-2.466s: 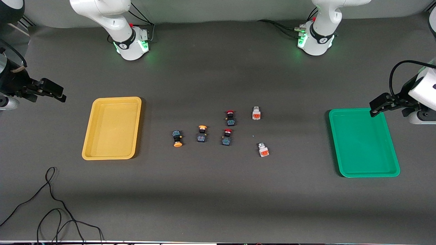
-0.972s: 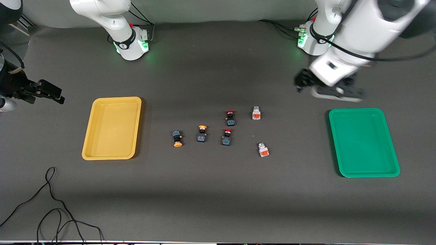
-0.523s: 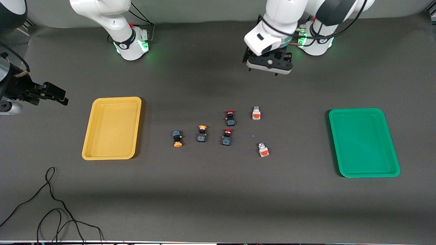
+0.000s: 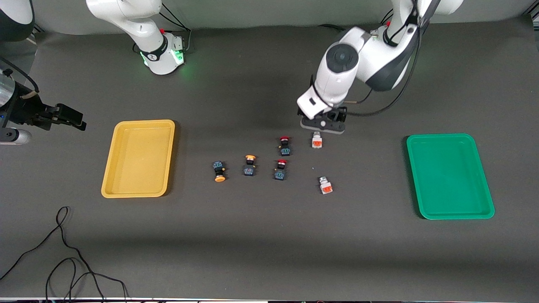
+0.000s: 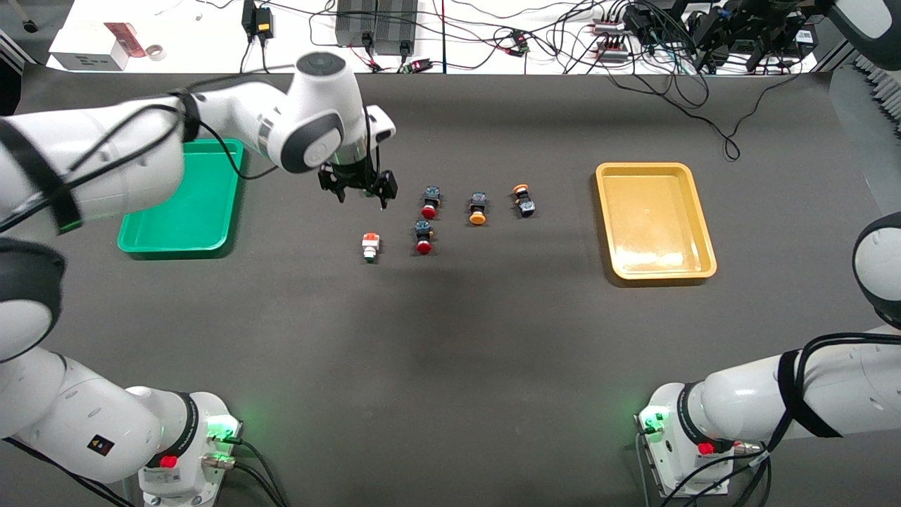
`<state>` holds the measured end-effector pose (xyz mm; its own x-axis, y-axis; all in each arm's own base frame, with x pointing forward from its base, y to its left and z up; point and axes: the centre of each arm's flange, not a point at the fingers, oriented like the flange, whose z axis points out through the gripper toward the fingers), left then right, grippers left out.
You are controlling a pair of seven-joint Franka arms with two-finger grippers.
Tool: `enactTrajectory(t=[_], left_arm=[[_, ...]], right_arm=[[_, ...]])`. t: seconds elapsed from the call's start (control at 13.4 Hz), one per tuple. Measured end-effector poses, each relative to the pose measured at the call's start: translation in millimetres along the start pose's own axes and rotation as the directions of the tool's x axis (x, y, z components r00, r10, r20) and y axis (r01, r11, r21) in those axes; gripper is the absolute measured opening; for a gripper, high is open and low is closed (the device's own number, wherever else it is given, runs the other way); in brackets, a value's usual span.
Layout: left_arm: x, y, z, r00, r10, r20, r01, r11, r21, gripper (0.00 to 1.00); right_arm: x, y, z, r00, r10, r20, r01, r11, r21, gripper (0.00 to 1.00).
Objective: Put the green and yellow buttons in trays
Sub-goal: 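Grasp a white-orange button with the left gripper while the right gripper reaches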
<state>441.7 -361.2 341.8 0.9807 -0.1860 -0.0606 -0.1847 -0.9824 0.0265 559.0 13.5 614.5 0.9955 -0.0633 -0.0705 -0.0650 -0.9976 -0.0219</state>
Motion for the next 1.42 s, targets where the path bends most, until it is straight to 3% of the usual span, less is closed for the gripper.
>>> enactTrajectory(t=[0.15, 0.3, 0.75, 1.12, 1.27, 1.42], left_arm=[[8.0, -20.3, 43.7, 0.999, -0.031, 0.022, 0.031, 0.999, 0.007, 1.0], [19.3, -45.3, 76.7, 0.996, -0.076, 0.042, 0.076, 0.997, 0.004, 1.0], [23.4, -35.9, 138.8, 0.997, -0.077, 0.032, 0.078, 0.996, -0.034, 1.0], [5.5, 0.2, 165.8, 0.997, -0.072, 0.036, 0.073, 0.997, -0.04, 0.99], [6.4, -0.3, 165.4, 0.997, -0.076, 0.034, 0.077, 0.996, -0.04, 0.83], [9.0, -4.3, 164.8, 0.996, -0.083, 0.032, 0.085, 0.996, -0.039, 0.56]], right_arm=[[-3.2, -4.2, 4.2, 1.0, 0.0, 0.027, -0.001, 0.998, 0.058, 1.0], [-5.9, -13.3, 8.2, 0.999, -0.001, 0.039, -0.002, 0.997, 0.077, 1.0], [-22.2, -133.1, 42.1, 0.997, 0.054, 0.046, -0.057, 0.997, 0.059, 1.0], [-23.6, -174.3, 131.6, 0.998, 0.017, 0.053, -0.02, 0.999, 0.046, 1.0], [-21.8, -190.7, 170.6, 0.999, -0.002, 0.051, 0.0, 0.999, 0.041, 1.0], [-19.1, -204.5, 210.4, 0.999, -0.012, 0.052, 0.01, 0.999, 0.038, 1.0]])
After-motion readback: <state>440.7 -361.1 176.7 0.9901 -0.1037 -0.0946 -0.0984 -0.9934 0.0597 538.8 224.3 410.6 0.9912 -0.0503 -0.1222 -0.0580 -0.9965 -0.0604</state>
